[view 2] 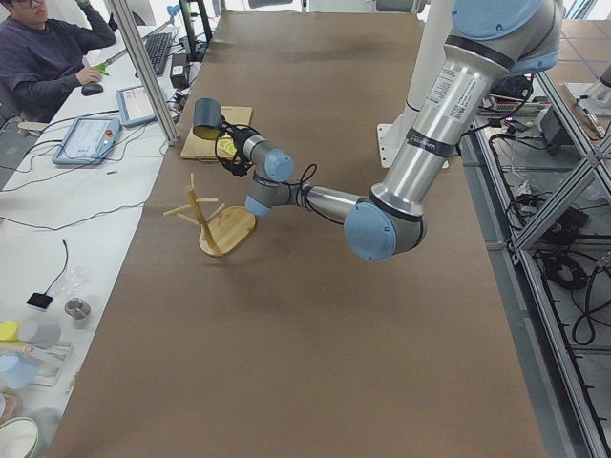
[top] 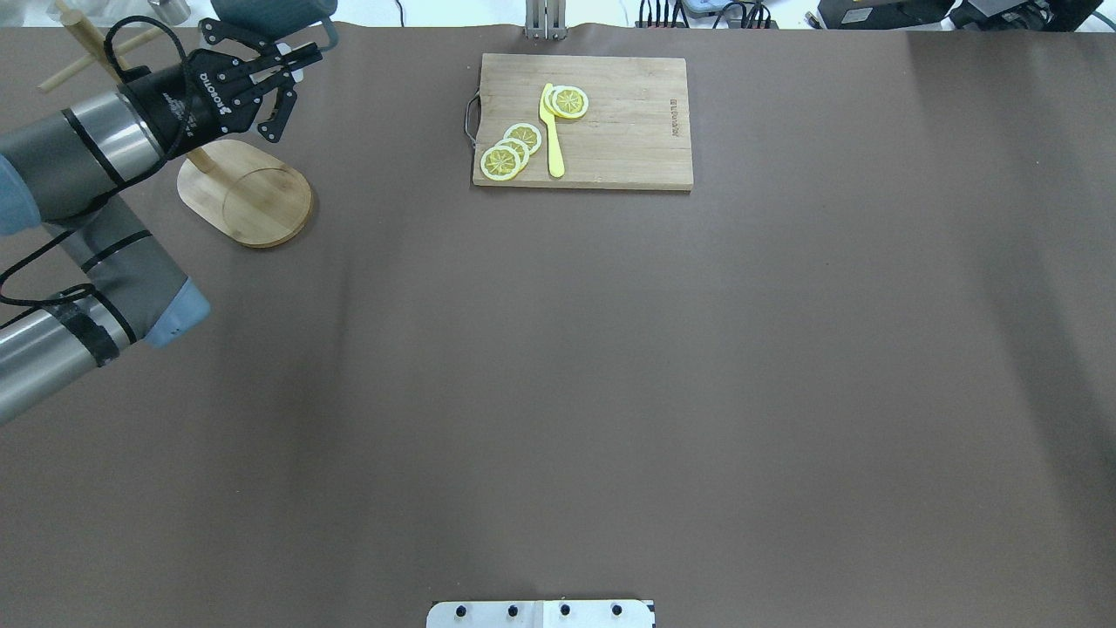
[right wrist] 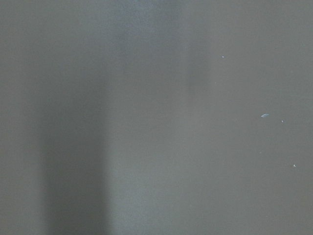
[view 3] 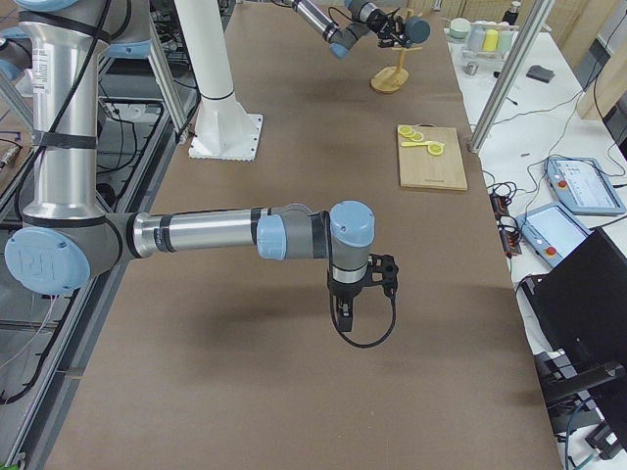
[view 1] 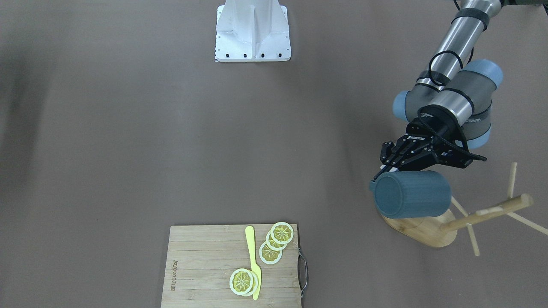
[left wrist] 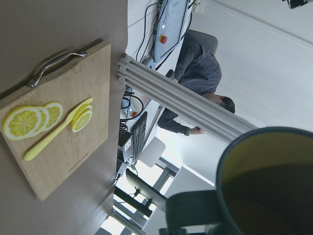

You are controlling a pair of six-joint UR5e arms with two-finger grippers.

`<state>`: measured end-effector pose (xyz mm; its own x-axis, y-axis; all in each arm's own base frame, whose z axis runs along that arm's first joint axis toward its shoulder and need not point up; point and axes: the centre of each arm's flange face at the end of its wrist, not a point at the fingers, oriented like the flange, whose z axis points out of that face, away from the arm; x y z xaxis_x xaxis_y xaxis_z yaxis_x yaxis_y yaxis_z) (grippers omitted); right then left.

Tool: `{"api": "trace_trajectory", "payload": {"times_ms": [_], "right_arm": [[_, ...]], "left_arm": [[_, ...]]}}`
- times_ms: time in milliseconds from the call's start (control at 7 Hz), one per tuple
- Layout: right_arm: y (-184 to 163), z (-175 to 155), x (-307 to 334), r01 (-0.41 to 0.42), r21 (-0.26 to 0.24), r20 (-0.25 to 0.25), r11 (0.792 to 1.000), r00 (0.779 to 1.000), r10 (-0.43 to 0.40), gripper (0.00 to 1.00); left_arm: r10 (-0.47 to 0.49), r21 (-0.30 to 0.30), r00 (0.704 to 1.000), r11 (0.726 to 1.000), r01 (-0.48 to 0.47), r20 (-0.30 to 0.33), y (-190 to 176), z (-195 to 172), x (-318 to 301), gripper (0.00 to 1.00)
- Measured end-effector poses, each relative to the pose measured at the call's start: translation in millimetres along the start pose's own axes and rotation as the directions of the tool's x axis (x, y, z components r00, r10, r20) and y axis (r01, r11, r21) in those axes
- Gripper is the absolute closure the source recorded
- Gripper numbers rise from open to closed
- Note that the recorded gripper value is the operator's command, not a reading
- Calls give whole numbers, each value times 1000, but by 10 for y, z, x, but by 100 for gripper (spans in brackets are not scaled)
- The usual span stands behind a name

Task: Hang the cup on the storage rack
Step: 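Align the mug handle with a stand peg using the left gripper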

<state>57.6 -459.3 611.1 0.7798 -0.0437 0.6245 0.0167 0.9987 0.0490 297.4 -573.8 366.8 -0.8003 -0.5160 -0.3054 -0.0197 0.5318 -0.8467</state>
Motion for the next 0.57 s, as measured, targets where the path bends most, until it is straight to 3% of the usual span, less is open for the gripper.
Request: {"api": "trace_trajectory", "payload": {"times_ms": [286, 571], "right_arm": [[-15, -22, -16, 4, 5, 0, 1000, 1000, -4, 0], [-39, -49, -41, 9, 11, 0, 1000, 1000, -9, 0]], "left_arm": [[-108, 28, 992, 993, 110, -70, -225, -106, 116, 100], [-157, 42, 983, 986, 161, -98, -423, -215, 86, 100]]}}
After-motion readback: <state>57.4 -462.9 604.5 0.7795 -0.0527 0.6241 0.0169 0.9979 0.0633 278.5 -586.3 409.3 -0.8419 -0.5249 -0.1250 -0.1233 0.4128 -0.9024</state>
